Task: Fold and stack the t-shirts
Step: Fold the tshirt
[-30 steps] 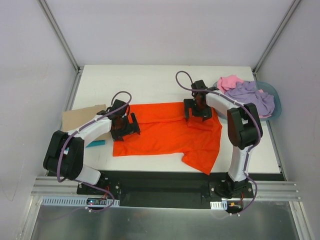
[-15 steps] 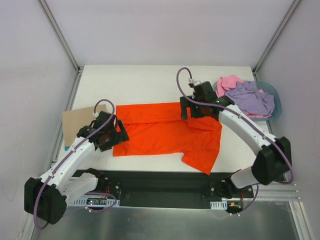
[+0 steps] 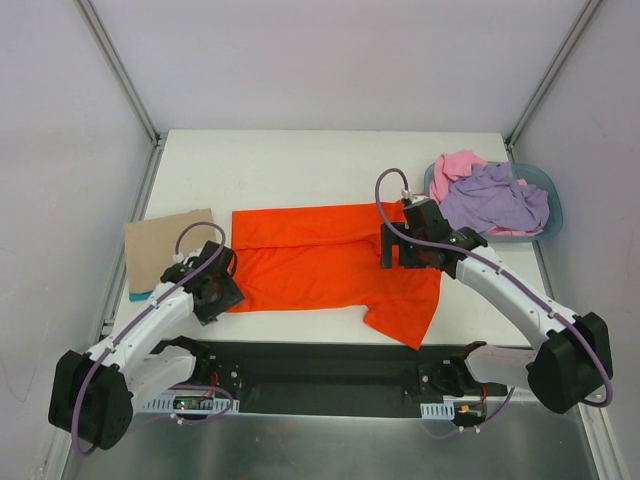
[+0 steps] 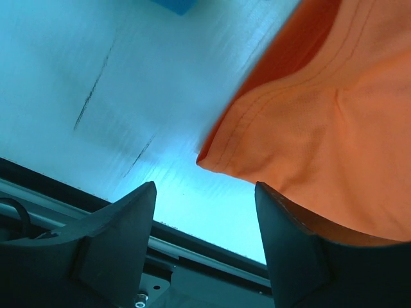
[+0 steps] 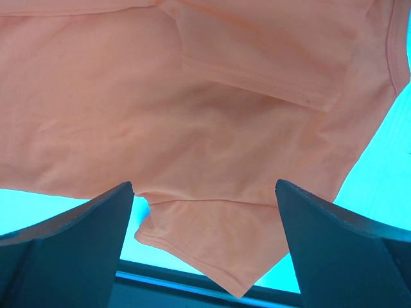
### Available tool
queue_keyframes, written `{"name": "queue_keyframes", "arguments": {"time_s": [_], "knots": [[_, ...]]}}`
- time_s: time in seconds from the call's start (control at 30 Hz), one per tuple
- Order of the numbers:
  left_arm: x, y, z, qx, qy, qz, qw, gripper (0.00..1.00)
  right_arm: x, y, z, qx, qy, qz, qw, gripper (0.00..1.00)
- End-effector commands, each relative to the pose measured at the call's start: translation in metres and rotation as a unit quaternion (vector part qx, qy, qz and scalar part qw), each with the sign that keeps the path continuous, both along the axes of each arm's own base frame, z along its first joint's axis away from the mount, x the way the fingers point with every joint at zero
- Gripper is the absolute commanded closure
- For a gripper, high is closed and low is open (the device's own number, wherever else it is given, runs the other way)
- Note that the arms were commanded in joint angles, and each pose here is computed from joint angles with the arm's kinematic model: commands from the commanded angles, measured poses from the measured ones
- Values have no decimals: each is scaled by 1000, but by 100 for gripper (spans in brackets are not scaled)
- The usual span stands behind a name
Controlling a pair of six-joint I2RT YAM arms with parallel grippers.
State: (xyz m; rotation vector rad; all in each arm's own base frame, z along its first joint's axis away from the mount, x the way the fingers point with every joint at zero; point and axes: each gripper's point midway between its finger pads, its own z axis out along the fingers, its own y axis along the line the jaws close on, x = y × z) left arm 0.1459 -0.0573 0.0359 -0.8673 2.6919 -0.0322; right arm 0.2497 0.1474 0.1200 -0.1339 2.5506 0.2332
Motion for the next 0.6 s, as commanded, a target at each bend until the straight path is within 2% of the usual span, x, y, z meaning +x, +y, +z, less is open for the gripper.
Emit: {"name": "queue_keyframes", "arguments": {"time_s": [0.0, 0.1, 0.27, 0.57], "knots": [[4, 5, -9, 19, 4, 16, 1000, 41, -3, -8, 2, -3, -9, -22, 1000, 3], [9, 0, -16, 12, 8, 12, 1000, 50, -2, -9, 2, -5, -8, -26, 1000, 3], [12, 4, -24, 25, 15, 11, 1000, 50, -6, -7, 8, 9, -13, -21, 1000, 3], [16, 4, -33, 18, 20, 9, 1000, 61, -23, -4, 7, 34, -2, -3, 999, 3]]}}
